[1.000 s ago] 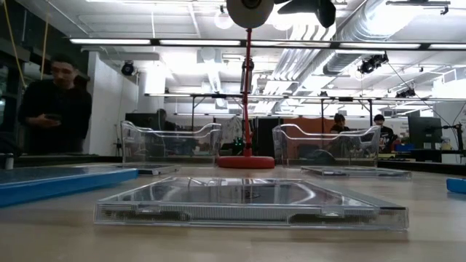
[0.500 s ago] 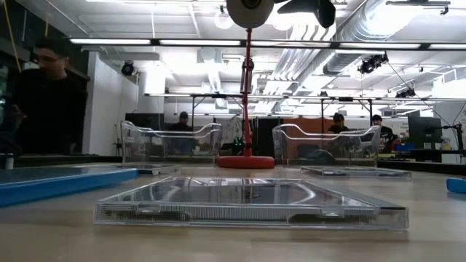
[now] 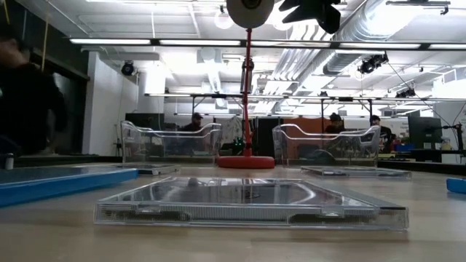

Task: Pick & place jewel cases by type
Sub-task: Put the top blue cd case into the left transparent bin

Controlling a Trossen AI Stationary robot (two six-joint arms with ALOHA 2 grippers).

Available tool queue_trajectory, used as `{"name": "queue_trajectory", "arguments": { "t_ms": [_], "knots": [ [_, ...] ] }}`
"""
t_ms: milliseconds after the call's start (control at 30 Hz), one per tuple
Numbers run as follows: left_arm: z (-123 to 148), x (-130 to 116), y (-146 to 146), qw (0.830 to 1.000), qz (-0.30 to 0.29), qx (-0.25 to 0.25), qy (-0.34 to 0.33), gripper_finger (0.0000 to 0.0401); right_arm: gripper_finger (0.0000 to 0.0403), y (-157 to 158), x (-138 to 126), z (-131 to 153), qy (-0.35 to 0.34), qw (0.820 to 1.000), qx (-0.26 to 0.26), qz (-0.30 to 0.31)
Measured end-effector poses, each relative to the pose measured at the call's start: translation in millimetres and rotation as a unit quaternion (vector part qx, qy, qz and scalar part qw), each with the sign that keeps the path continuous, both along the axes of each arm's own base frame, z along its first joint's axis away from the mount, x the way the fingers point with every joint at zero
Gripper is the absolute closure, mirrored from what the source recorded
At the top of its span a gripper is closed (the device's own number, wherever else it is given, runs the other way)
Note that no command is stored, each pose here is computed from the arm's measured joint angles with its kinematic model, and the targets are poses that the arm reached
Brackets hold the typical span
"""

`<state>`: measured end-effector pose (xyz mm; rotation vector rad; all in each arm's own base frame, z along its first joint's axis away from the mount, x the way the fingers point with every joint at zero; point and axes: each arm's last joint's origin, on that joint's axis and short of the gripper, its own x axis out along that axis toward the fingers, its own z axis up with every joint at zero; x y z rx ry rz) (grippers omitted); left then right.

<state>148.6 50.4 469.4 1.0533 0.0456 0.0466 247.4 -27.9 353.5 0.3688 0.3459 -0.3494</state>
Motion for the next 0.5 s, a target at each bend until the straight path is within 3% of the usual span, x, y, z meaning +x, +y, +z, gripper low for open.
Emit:
{"name": "queue_trajectory", "arguments": {
  "t_ms": [200,500],
  "knots": [
    [-9,-8,0,0.992,0.044,0.097,0.06,0.0384,0.0299,-1,0,0,0.0,1.0,-0.003,-0.007],
    [-21,-11,1,0.975,0.064,0.162,0.139,0.0384,0.0299,-2,0,0,0.002,1.0,-0.014,-0.022]
  ]
}}
